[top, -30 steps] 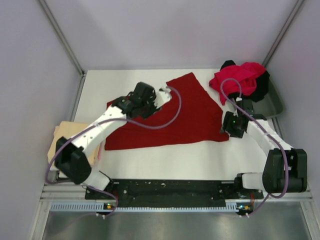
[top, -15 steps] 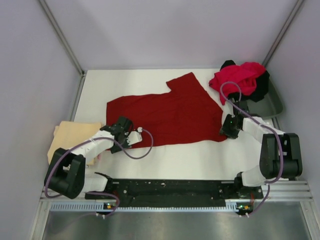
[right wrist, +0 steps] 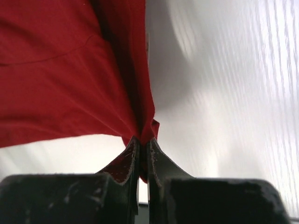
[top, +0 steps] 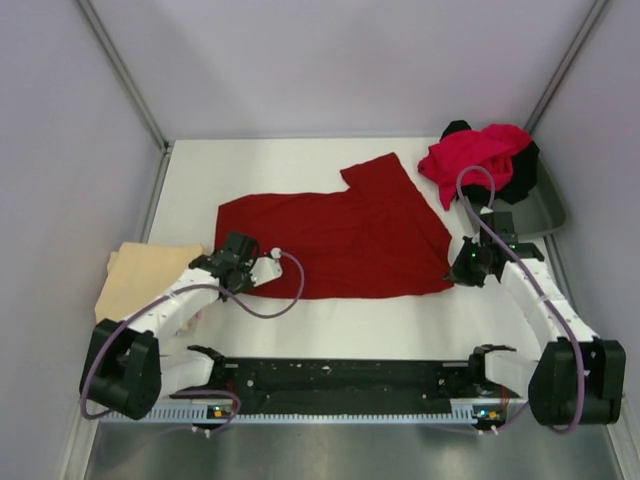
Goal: Fold and stack the t-shirts
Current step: Fold the flattened tshirt in 1/3 of the way
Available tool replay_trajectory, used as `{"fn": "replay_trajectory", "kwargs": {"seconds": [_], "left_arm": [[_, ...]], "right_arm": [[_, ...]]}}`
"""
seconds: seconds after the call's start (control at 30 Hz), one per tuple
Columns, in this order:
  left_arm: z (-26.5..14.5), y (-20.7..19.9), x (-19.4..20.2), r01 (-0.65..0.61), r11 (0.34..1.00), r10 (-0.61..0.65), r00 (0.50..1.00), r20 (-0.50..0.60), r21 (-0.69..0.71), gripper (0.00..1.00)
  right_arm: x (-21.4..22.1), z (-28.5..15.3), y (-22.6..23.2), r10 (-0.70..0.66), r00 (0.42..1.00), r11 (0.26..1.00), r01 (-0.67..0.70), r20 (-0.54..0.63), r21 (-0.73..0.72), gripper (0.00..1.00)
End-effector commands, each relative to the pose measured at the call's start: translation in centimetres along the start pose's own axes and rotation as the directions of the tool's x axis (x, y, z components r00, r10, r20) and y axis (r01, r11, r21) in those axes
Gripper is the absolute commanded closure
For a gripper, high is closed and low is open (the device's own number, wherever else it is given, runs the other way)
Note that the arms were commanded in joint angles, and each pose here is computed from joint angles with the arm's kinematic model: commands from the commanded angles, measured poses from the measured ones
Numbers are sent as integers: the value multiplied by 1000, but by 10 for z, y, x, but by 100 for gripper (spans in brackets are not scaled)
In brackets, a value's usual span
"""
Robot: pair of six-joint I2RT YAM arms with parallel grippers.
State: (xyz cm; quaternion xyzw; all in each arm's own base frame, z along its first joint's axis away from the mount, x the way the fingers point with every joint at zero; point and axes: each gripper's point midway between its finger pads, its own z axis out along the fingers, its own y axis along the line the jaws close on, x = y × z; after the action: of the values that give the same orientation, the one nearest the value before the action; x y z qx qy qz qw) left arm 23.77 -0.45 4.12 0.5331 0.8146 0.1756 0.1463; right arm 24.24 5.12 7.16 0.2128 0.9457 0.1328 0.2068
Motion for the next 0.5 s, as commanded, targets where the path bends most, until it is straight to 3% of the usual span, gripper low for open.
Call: {"fn": "replay_trajectory", "kwargs": {"seconds": [0.0,0.17,0.47], "left_arm": [[-39,-6,9,26,997,-25,1000,-2,79,100],[-62,-25,32,-24,986,34,998,-60,166,100],[-86,-35,49,-102,957,137,984,-113,272,100]], "right_arm": [[40,-41,-4,29,996,999,-30,-82,-14,100],[33,-83,11,70,998,995,-69,5,-75,100],[77,-96,-29,62,996,996,-57,-68,73,100]]}}
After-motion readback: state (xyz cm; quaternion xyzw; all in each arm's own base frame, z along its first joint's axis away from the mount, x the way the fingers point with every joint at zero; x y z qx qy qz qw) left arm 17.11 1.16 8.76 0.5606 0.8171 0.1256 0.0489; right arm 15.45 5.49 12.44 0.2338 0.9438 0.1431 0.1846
